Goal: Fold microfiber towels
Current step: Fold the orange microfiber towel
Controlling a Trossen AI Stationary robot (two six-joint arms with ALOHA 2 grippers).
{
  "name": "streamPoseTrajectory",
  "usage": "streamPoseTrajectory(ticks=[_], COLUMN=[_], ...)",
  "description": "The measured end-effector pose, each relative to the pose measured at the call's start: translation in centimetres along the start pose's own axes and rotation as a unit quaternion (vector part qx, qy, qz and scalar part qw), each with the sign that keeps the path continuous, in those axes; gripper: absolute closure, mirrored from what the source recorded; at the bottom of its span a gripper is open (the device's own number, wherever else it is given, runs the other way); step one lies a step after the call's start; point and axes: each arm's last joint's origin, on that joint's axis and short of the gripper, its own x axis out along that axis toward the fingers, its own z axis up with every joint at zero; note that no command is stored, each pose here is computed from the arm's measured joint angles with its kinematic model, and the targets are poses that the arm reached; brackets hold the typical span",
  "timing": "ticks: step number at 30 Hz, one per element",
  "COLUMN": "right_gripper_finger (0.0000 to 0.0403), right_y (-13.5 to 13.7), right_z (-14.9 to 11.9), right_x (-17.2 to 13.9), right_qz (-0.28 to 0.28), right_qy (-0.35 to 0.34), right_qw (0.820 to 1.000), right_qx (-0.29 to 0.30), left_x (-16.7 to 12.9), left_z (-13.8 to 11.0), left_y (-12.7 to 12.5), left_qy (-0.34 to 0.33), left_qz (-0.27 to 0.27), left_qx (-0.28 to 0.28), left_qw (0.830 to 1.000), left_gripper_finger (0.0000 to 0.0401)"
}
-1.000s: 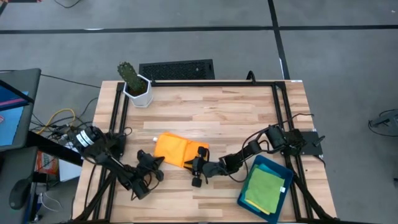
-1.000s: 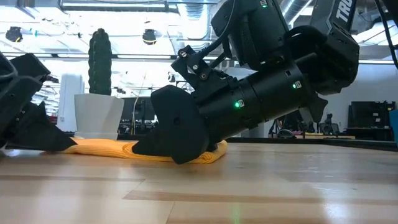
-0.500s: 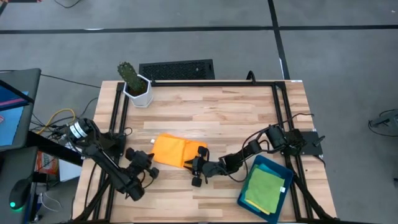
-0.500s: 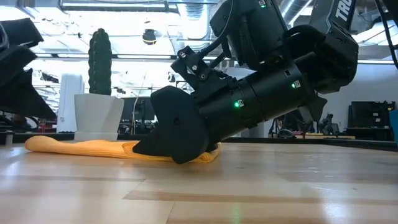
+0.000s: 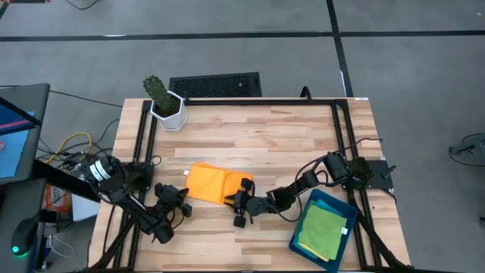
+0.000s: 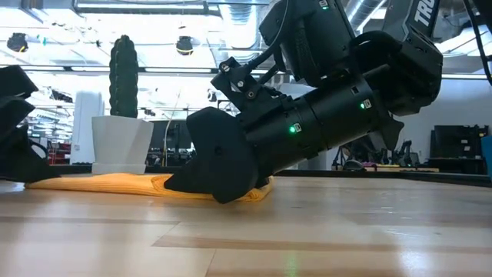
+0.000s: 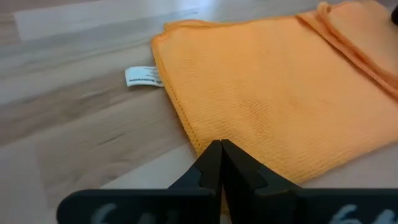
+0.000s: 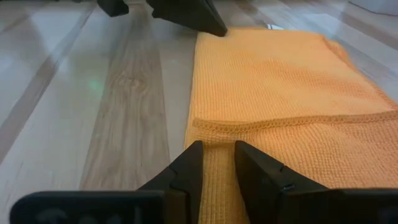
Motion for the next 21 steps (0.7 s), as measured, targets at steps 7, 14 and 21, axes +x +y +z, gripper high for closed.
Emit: streamPoseTrajectory(ticks=[7,14,21], right_gripper_finger=[0.0285,0.0285,0.0285], right_y=[-0.2,0.0,0.5], right_z=[0.0,0.2,3.6], right_x=[0.1,0.0,-0.2], right_qz=[-0.001,0.003,0.015], right_qy=[-0.001,-0.015,-0.11], right_qw=[1.0,1.0,0.994], right_qx=[-0.001,-0.011,-0.004], left_x=[0.2,-0.1,-0.1], left_z=[-0.7,-0.7,-0.6], left_y=[0.1,-0.5,-0.8], left_qy=[-0.003,0.009,0.011], left_qz=[0.013,0.019,0.026], left_qx=[0.002,0.025,0.025], left_qw=[1.0,0.999,0.999], left_gripper_finger=[0.0401,0.0401,0.0401])
